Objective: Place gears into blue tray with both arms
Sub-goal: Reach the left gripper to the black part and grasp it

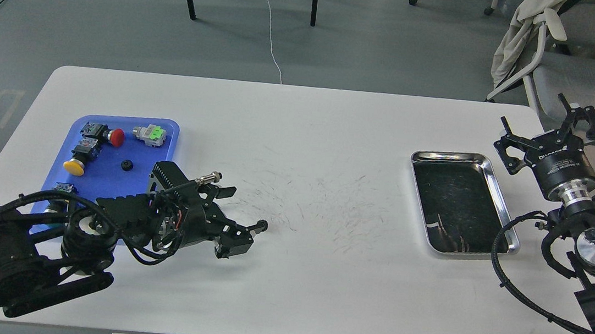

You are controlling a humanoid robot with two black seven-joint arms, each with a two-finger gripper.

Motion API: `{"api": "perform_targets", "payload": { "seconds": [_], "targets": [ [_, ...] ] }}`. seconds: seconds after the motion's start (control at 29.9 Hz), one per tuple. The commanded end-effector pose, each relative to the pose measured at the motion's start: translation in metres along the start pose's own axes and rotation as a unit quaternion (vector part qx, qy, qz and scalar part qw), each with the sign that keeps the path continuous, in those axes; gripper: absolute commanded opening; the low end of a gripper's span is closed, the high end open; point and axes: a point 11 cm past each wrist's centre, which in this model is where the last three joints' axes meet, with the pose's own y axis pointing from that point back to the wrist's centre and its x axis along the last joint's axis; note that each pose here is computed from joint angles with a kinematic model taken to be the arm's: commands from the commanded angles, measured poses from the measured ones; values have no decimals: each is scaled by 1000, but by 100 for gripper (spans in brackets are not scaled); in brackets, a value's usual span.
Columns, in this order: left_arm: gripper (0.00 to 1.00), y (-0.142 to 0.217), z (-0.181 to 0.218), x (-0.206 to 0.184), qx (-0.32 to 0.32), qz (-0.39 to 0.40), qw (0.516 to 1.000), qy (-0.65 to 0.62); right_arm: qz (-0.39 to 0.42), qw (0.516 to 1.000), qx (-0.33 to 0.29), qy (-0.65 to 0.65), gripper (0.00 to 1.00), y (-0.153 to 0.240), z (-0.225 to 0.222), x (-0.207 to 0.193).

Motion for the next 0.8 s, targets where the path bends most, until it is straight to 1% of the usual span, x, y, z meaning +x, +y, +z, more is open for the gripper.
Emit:
{"api": "perform_targets", "payload": {
  "seconds": [0.0,0.07,0.2,0.27,0.37,0.43,0.57,0.77],
  "targets": [
    [96,-1,0,-13,12,-10,1000,-10,-2,1000,2,-1,97,0,0,-1],
    [95,0,0,-22,15,-18,1000,-3,-2,1000,2,-1,97,0,0,-1],
    [93,-8,13,-26,7,-16,1000,8,-1,1000,3,-1,97,0,0,-1],
    [90,-13,16,-26,7,-15,1000,9,-3,1000,7,-1,97,0,0,-1],
    [83,-21,21,-23,8,-5,1000,13,-2,1000,9,-1,97,3,0,1],
    [81,-25,25,-22,7,-1,1000,16,-3,1000,9,-1,97,3,0,1],
    [72,-32,29,-23,6,-2,1000,19,-4,1000,9,-1,97,3,0,1],
    [47,-34,22,-30,17,-10,1000,22,0,1000,8,0,97,5,0,4]
  ]
}}
